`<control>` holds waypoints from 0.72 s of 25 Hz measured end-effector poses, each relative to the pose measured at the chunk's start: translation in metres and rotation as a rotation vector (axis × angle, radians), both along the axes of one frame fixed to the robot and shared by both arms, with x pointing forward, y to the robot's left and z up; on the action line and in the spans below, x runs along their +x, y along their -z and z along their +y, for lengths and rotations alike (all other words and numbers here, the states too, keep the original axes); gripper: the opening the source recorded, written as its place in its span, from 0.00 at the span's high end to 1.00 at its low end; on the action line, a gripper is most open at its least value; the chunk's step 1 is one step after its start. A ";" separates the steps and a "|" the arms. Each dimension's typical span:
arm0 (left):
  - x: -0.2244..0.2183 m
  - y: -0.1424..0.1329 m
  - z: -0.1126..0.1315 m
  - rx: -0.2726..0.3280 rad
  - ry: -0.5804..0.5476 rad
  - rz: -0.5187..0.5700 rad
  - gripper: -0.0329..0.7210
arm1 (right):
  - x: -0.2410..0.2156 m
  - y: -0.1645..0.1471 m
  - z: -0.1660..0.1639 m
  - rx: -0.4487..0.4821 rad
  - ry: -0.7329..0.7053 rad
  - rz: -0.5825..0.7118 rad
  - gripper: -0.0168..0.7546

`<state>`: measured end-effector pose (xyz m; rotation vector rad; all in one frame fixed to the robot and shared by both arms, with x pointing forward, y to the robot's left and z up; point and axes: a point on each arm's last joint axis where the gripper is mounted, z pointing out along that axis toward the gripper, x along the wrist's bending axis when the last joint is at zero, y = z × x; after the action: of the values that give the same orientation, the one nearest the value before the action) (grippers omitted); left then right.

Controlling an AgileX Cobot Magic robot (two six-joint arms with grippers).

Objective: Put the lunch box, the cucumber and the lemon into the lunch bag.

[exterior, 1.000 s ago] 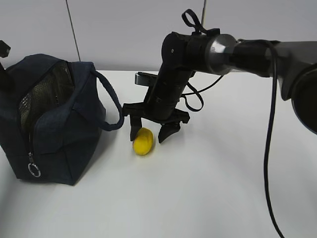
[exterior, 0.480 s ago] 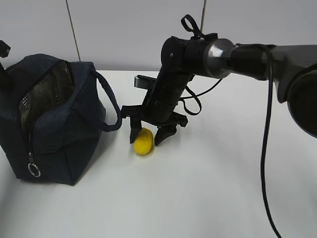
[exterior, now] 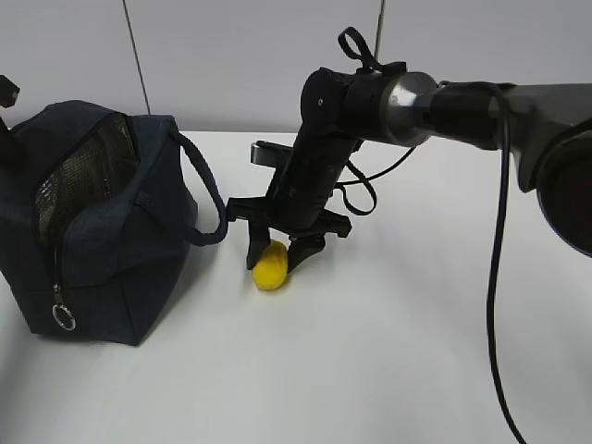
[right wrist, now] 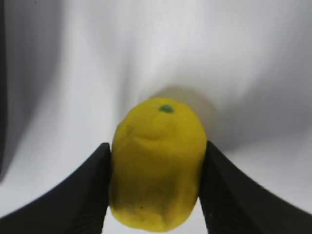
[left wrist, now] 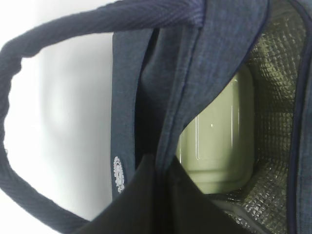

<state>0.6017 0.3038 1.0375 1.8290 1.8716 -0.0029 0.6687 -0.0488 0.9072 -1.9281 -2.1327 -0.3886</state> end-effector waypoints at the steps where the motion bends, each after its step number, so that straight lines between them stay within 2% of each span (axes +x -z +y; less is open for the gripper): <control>1: 0.000 0.000 0.000 0.000 0.000 0.000 0.97 | -0.002 0.000 0.000 -0.004 -0.013 0.014 0.46; 5: 0.000 0.000 0.000 0.000 0.000 0.000 0.97 | -0.008 0.001 -0.004 -0.038 -0.066 0.070 0.46; 13: 0.000 0.000 0.000 0.000 0.000 0.000 0.97 | -0.009 -0.004 -0.007 -0.068 -0.093 0.060 0.46; 18: 0.000 0.000 0.000 -0.002 -0.001 0.000 0.97 | -0.012 -0.044 -0.009 -0.043 -0.106 -0.016 0.46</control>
<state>0.6017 0.3037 1.0376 1.8271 1.8714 -0.0043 0.6570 -0.0576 0.9509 -1.8302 -2.2600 -0.3414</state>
